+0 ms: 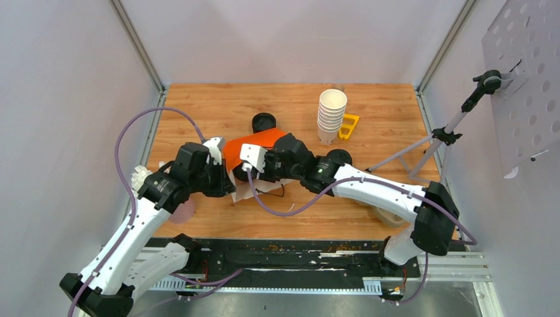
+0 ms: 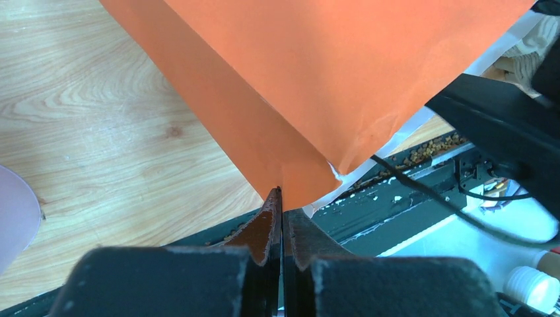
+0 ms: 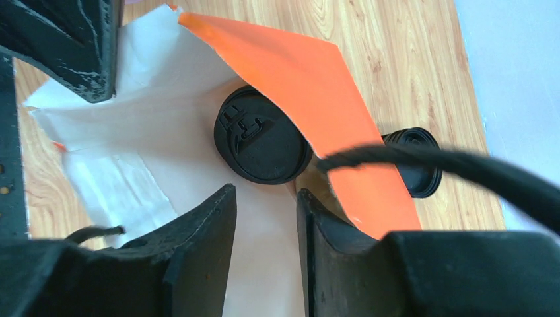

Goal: Pack the takeout coffee

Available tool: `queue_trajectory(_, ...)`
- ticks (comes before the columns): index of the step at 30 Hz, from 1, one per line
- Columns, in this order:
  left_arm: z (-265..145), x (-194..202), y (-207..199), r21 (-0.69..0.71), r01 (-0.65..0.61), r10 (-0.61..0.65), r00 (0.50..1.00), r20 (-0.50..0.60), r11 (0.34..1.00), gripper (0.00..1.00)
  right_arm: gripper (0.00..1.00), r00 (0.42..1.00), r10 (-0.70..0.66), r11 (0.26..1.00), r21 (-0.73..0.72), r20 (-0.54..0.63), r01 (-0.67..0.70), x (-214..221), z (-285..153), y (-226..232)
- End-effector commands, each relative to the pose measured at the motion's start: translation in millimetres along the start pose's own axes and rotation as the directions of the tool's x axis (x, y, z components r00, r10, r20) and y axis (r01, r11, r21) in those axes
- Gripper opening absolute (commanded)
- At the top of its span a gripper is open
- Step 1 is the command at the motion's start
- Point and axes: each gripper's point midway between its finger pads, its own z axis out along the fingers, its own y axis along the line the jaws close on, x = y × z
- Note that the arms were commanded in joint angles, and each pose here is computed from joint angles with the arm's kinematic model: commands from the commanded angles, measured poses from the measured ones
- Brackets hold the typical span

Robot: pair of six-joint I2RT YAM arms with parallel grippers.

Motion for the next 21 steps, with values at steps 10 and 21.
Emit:
queue_trajectory(10,-14,-23,-20,0.066,-0.021,0.016,0.997,0.074,0.998,0.0,0.42,0.975,0.21,0.977,0.003,0.076,-0.211,-35,-69,-2)
queue_trajectory(21,-15,-26,-26,0.094,-0.024,0.016,0.996,0.087,0.995,0.0,0.53,0.94,0.326,0.945,0.004,0.103,-0.328,-40,-104,5)
